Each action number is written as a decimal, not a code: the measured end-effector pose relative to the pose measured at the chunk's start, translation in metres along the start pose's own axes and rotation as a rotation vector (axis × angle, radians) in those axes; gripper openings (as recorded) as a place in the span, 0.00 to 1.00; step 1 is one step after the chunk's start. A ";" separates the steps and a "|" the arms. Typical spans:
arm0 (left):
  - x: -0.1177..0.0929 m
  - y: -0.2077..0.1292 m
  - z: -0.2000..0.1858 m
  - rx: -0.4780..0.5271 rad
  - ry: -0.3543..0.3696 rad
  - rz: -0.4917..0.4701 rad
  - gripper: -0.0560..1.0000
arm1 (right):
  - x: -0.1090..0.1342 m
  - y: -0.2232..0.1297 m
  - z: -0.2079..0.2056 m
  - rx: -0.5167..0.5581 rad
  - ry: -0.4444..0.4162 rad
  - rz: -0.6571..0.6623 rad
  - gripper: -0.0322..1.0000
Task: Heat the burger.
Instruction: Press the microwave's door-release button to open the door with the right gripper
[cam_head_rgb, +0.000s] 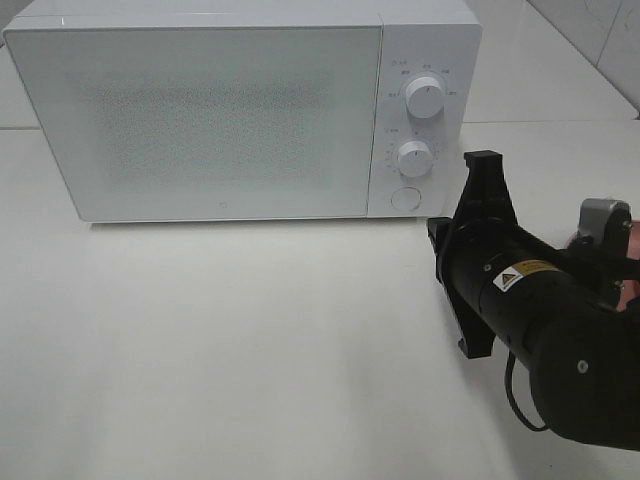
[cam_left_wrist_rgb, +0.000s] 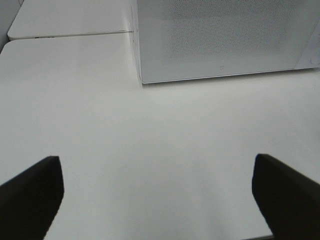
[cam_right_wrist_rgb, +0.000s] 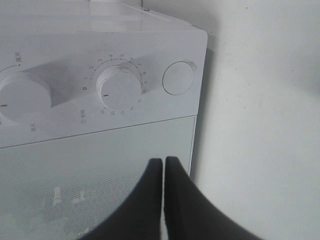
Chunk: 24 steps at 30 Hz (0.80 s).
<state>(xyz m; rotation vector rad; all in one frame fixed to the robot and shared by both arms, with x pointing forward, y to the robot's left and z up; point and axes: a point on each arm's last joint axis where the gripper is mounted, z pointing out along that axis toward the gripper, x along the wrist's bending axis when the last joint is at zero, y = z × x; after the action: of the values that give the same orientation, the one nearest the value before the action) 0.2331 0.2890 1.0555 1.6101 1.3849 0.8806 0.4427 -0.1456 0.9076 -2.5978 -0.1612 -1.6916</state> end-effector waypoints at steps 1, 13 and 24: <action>0.000 0.000 0.000 0.000 0.000 0.000 0.94 | 0.000 0.000 0.000 0.000 0.000 0.000 0.04; 0.000 0.000 0.000 0.000 0.000 0.000 0.94 | -0.012 0.004 0.019 -0.041 -0.060 0.011 0.04; 0.000 0.000 0.000 0.000 0.000 0.000 0.94 | -0.009 0.002 0.045 -0.040 -0.071 0.008 0.04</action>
<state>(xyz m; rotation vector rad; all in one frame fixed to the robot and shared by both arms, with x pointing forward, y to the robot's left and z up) 0.2331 0.2890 1.0555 1.6101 1.3849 0.8806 0.4806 -0.1440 0.8810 -2.6849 -0.1193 -1.6181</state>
